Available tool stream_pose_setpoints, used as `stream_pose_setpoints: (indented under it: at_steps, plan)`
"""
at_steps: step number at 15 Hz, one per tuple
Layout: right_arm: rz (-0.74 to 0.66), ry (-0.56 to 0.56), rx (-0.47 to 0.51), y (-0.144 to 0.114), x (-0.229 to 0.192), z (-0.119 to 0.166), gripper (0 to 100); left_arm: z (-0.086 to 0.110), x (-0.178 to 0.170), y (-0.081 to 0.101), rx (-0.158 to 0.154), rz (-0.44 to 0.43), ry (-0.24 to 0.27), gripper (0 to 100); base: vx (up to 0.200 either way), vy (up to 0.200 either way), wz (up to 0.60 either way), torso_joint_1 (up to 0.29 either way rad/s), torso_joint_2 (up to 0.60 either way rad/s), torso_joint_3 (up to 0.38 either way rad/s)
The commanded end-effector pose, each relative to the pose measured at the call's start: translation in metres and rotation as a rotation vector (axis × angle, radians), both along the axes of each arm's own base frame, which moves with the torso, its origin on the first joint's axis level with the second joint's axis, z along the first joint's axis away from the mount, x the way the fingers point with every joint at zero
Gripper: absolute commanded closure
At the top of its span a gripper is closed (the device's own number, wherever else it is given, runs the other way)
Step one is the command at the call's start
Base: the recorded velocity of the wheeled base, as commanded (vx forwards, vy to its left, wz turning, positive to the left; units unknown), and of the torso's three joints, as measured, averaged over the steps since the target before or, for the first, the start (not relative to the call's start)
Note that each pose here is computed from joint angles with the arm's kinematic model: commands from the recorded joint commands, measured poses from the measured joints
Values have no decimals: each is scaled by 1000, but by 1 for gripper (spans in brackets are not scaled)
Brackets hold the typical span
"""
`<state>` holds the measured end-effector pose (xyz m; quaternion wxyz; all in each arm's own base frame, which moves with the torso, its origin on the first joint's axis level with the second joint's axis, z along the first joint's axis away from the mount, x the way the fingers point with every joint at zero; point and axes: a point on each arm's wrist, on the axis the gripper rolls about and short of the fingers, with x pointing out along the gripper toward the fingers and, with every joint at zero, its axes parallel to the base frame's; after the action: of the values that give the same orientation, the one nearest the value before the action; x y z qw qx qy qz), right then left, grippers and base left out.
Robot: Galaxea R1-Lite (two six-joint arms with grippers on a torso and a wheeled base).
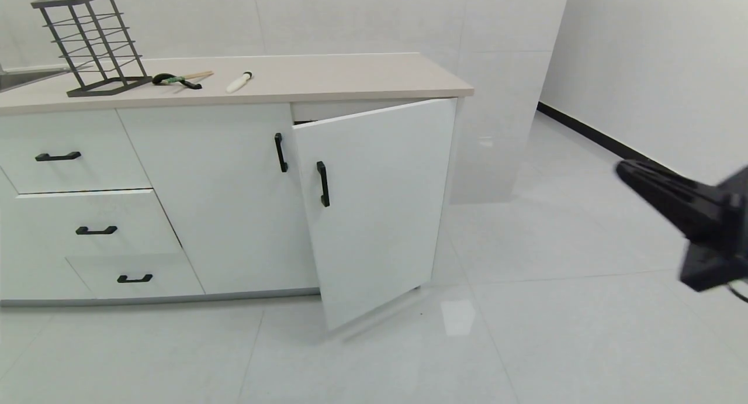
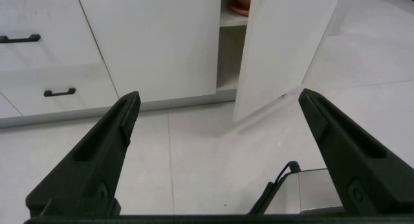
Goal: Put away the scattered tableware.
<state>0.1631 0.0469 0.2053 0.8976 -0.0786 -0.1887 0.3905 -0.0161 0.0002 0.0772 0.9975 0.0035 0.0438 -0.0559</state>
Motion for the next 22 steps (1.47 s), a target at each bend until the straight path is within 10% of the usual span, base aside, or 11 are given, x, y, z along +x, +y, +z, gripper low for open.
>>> stream_pose_setpoints:
  at_steps: [1,10,15,22]
  plan:
    - [-250,-241,13,-36,-119,-5,100,0,0,0,0,0,1,0,0,0,0,0,0,0]
    - [-254,-287,-2,-34,-207,-74,100,0,0,0,1,1,1,0,0,0,0,0,0,0]
    - [-844,422,164,-48,-186,-132,100,0,0,0,2,1,1,0,0,0,0,0,0,0]
    - [-826,398,177,-47,-186,-130,100,0,0,0,4,1,1,0,57,57,0,1,0,-1]
